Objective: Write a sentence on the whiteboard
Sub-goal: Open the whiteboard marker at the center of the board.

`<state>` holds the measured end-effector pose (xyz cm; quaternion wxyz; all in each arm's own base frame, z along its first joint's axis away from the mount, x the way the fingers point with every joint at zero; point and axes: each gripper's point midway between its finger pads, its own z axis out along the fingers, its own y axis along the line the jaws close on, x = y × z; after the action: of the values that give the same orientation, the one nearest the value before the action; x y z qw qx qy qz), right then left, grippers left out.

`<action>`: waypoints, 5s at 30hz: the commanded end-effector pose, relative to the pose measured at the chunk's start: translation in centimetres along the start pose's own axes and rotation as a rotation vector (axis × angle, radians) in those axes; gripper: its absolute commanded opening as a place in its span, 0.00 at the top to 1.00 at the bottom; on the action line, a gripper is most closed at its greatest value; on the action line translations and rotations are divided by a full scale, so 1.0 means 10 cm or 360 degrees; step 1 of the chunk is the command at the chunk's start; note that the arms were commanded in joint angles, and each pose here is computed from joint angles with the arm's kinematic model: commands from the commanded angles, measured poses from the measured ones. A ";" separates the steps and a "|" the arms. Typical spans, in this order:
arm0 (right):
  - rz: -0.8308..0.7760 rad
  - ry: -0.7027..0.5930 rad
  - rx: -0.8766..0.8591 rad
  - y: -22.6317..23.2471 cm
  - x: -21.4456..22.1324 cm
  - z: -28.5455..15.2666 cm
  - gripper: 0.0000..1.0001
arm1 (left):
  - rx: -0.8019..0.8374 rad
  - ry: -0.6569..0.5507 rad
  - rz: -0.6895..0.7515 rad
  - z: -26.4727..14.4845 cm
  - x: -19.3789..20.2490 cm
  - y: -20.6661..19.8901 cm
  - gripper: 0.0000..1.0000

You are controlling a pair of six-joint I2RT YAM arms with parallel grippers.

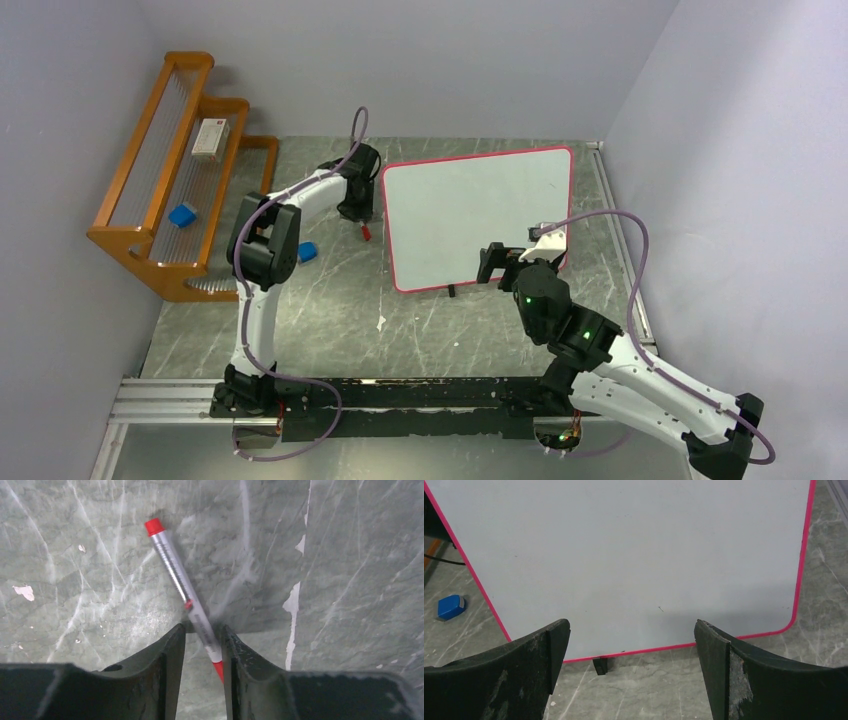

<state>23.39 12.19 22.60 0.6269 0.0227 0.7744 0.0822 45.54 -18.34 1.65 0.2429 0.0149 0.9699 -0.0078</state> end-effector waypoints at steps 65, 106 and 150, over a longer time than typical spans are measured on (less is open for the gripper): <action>0.0098 0.0480 -0.1129 1.08 -0.67 0.09 0.00 | 0.0516 -0.1013 0.1223 -3.03 0.48 -0.39 0.95; 0.0355 0.0824 -0.1600 1.78 -0.44 0.16 0.50 | 0.0751 -0.1257 0.1763 -3.36 0.63 -1.32 0.95; -0.0019 0.0292 -0.1959 1.60 -0.44 -0.09 1.00 | 0.1731 -0.0982 0.1508 -3.46 0.88 -1.06 0.50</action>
<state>23.04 27.38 27.54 0.4127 -0.3095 0.6895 0.5084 23.51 -26.89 27.19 0.4742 0.5137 0.6479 -0.3024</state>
